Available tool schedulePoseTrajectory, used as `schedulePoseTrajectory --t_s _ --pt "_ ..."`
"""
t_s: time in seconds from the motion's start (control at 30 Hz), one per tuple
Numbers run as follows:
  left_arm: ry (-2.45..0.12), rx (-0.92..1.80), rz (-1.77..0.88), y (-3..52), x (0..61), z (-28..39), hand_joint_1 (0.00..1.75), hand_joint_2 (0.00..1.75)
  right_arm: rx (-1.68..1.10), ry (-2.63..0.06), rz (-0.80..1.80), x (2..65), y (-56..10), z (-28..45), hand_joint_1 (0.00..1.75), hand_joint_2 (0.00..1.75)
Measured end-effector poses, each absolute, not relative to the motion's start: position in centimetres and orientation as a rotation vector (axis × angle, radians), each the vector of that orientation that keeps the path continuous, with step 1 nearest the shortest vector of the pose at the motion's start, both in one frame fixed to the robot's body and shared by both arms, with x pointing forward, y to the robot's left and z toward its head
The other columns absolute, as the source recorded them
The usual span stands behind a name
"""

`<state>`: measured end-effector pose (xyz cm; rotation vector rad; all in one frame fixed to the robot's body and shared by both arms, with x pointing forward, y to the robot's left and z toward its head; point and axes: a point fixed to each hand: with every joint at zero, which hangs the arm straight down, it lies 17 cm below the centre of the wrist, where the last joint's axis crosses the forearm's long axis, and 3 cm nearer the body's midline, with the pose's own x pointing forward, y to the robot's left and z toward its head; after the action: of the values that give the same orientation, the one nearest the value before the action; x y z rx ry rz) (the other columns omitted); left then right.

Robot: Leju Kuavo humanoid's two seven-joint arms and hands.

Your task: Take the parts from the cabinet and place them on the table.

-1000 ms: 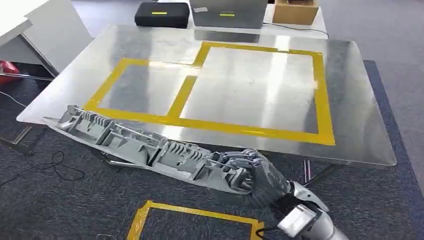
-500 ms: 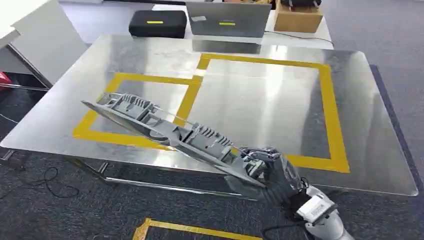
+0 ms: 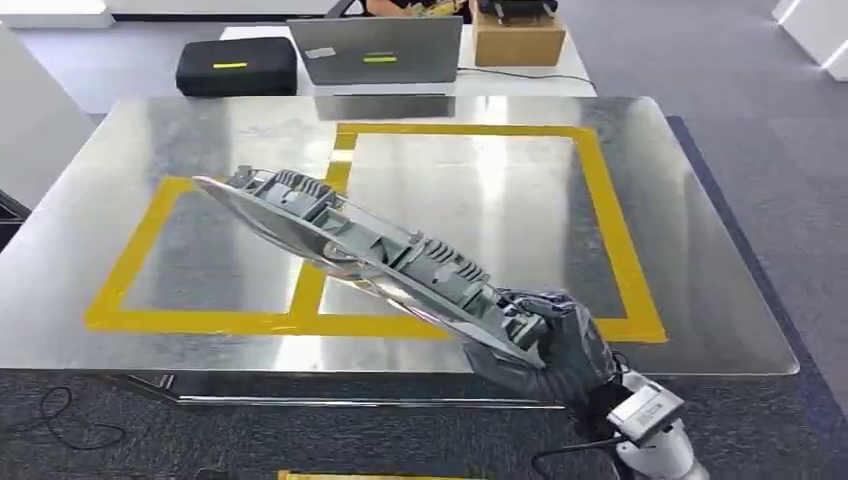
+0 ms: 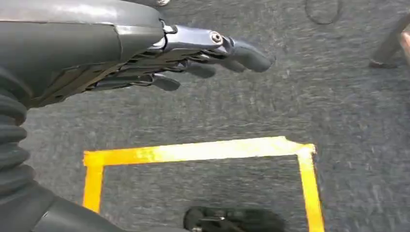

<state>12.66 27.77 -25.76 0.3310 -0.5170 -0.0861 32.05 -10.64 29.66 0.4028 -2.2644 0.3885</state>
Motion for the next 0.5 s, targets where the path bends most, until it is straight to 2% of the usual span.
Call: schedulePoseTrajectory --t_s 0.5 --pt "-0.540 0.329 -0.105 27.7 13.8 -25.5 0.00 1.75 0.317 -2.295 0.400 32.0 -11.4 29.9 1.75 1.75"
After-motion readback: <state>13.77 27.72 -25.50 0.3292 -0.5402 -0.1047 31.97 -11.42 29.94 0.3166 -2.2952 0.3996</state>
